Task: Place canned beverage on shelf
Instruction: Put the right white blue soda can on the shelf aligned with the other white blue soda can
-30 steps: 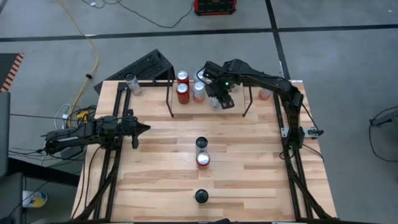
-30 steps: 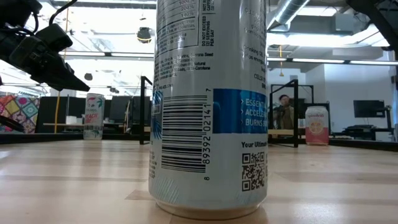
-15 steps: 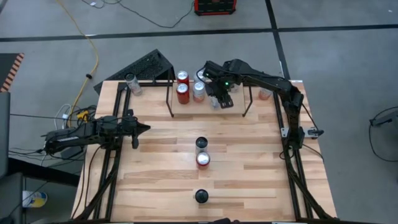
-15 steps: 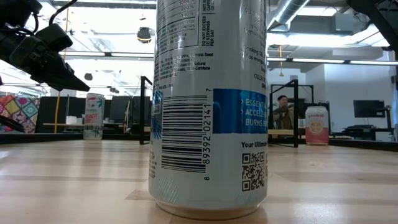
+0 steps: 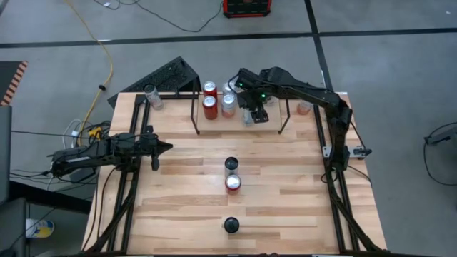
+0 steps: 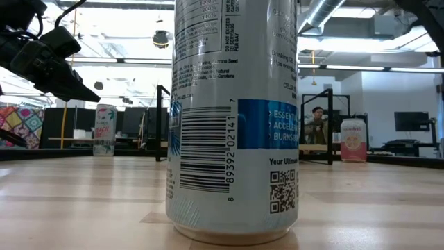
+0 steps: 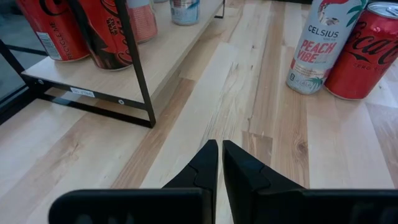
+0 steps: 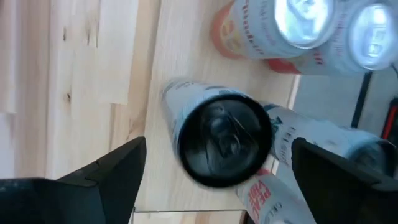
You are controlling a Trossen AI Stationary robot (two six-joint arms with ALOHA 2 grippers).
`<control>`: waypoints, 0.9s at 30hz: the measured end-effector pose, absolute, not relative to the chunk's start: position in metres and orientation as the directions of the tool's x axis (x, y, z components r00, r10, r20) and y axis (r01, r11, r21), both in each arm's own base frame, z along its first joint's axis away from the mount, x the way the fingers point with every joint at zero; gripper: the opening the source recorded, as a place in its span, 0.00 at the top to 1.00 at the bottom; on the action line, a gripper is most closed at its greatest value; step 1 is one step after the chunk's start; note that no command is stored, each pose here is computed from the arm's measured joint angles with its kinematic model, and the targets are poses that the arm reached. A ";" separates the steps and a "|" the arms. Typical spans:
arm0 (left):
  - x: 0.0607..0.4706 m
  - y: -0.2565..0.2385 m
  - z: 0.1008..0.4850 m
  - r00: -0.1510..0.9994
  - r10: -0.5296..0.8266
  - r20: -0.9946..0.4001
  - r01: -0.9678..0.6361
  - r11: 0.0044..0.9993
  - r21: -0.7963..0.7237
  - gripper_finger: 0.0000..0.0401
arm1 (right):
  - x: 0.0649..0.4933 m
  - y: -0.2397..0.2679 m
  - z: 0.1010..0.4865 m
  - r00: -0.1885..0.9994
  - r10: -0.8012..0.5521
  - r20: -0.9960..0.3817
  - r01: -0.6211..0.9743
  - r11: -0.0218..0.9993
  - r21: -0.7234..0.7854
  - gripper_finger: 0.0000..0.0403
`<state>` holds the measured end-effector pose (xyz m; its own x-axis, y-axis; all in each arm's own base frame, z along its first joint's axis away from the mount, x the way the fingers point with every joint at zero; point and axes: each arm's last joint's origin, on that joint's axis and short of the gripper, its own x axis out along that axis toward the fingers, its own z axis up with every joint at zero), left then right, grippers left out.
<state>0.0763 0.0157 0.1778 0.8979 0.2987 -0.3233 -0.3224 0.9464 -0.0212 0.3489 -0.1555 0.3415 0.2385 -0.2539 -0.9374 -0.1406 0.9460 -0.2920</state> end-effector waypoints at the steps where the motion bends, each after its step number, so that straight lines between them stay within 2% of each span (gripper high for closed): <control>1: 0.076 0.016 0.178 0.898 0.299 -0.323 -0.322 0.946 -0.021 0.97 | 0.347 -0.153 0.346 0.248 -0.258 -0.934 -0.127 0.947 -0.296 0.07; 5: 0.076 0.016 0.178 0.898 0.298 -0.323 -0.322 0.946 -0.021 0.97 | 0.340 -0.142 0.358 0.260 -0.277 -0.925 -0.027 0.956 -0.293 0.07; 8: 0.076 0.016 0.178 0.898 0.299 -0.323 -0.322 0.946 -0.021 0.97 | 0.339 -0.137 0.361 0.262 -0.277 -0.924 0.183 0.955 -0.234 0.07; 11: 0.076 0.016 0.178 0.898 0.298 -0.323 -0.322 0.946 -0.021 0.97 | 0.338 -0.137 0.360 0.255 -0.273 -0.928 0.469 0.874 -0.128 0.07; 14: 0.076 0.016 0.178 0.898 0.298 -0.323 -0.322 0.946 -0.021 0.97 | 0.339 -0.136 0.360 0.259 -0.279 -0.925 0.648 0.760 -0.048 0.07; 20: 0.076 0.016 0.178 0.898 0.298 -0.323 -0.322 0.946 -0.021 0.97 | 0.345 -0.138 0.363 0.309 -0.314 -0.898 0.773 0.633 0.045 0.07; 27: 0.076 0.016 0.178 0.898 0.299 -0.323 -0.322 0.946 -0.021 0.97 | 0.347 -0.152 0.350 0.256 -0.311 -0.915 0.831 0.555 0.044 0.08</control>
<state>0.0762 0.0157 0.1779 0.8980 0.2987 -0.3230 -0.3225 0.9463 -0.0213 0.3468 -0.1523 0.3499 0.2558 -0.3112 -0.9153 0.8309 0.5547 0.0436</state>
